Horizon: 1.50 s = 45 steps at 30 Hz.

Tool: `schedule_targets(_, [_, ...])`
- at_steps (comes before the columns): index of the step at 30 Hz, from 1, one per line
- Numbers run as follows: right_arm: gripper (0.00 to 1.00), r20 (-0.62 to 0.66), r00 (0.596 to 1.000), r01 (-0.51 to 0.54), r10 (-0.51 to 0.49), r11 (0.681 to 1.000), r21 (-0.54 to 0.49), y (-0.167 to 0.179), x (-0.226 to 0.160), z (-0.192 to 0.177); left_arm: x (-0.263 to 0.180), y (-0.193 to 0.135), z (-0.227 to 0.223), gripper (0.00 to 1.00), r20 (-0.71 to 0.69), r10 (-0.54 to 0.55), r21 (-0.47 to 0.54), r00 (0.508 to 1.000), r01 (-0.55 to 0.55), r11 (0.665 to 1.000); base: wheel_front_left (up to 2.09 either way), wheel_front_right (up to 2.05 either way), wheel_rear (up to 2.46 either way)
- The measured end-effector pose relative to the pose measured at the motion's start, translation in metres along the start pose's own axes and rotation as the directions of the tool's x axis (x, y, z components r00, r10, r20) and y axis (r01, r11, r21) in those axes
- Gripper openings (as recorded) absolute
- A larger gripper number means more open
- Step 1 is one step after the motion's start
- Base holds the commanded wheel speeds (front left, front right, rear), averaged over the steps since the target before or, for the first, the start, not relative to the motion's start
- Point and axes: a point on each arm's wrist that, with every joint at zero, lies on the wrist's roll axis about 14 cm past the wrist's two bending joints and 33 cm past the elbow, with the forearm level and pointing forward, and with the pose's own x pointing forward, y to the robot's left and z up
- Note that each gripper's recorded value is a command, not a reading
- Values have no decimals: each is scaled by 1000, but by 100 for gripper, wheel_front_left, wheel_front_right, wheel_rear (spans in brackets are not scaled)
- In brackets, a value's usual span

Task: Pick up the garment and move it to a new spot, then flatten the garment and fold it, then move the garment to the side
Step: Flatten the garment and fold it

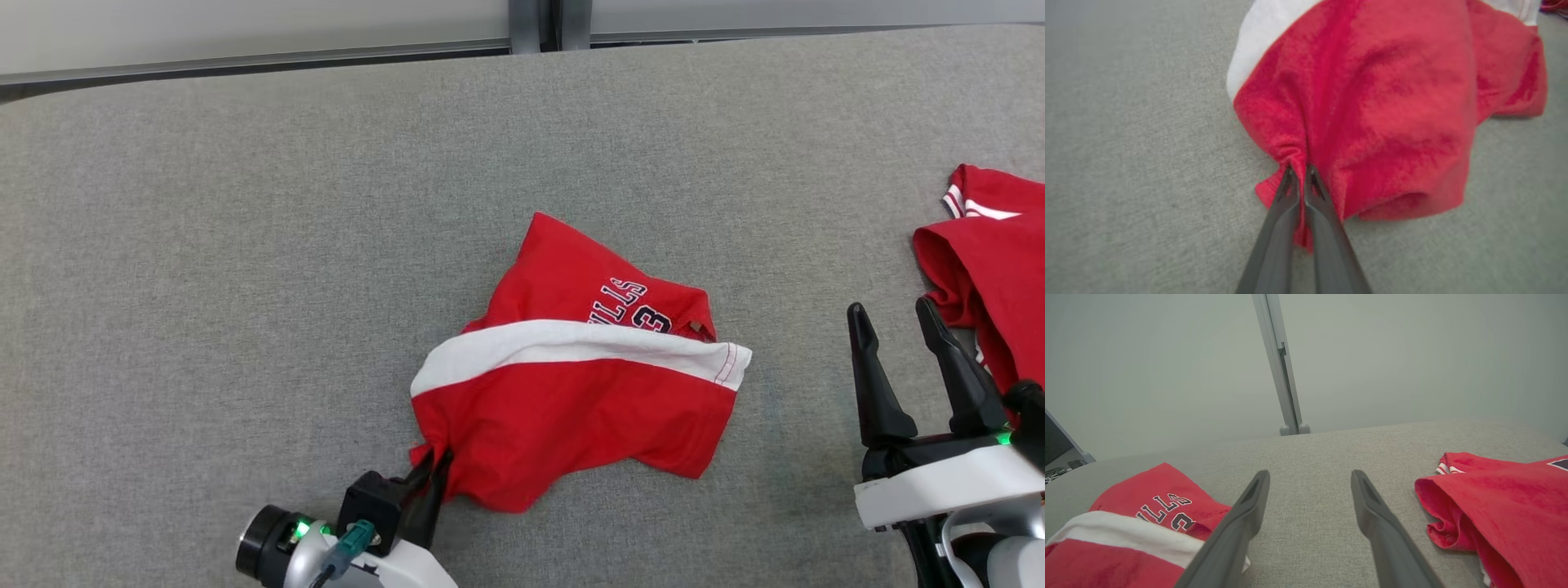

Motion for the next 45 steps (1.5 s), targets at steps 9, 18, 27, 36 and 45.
schedule_targets(9, [100, 19, 1000, -17, 17, 1000, -12, 5, 0, 8, -4, -12, 20, 100, 120, 20, -106, 993, -7, 994, 0, 0, 0])
schedule_targets(18, [100, 64, 997, -47, 51, 997, -63, 15, -8, 27, -23, 20, 93, 100, 403, 136, -156, 905, -79, 985, 0, 0, 0])
schedule_targets(27, [100, 65, 994, -82, 89, 991, -103, 26, -18, 32, -52, 81, 124, 100, 492, 309, -173, 814, -256, 951, 0, 0, 0])
schedule_targets(36, [100, 62, 994, -86, 93, 991, -106, 30, -33, 32, -77, 103, 111, 100, 452, 380, -159, 807, -346, 925, 0, 0, 0])
schedule_targets(45, [100, 66, 995, -72, 78, 993, -94, 27, -37, 32, -82, 94, 108, 100, 428, 366, -158, 827, -330, 931, 0, 0, 0])
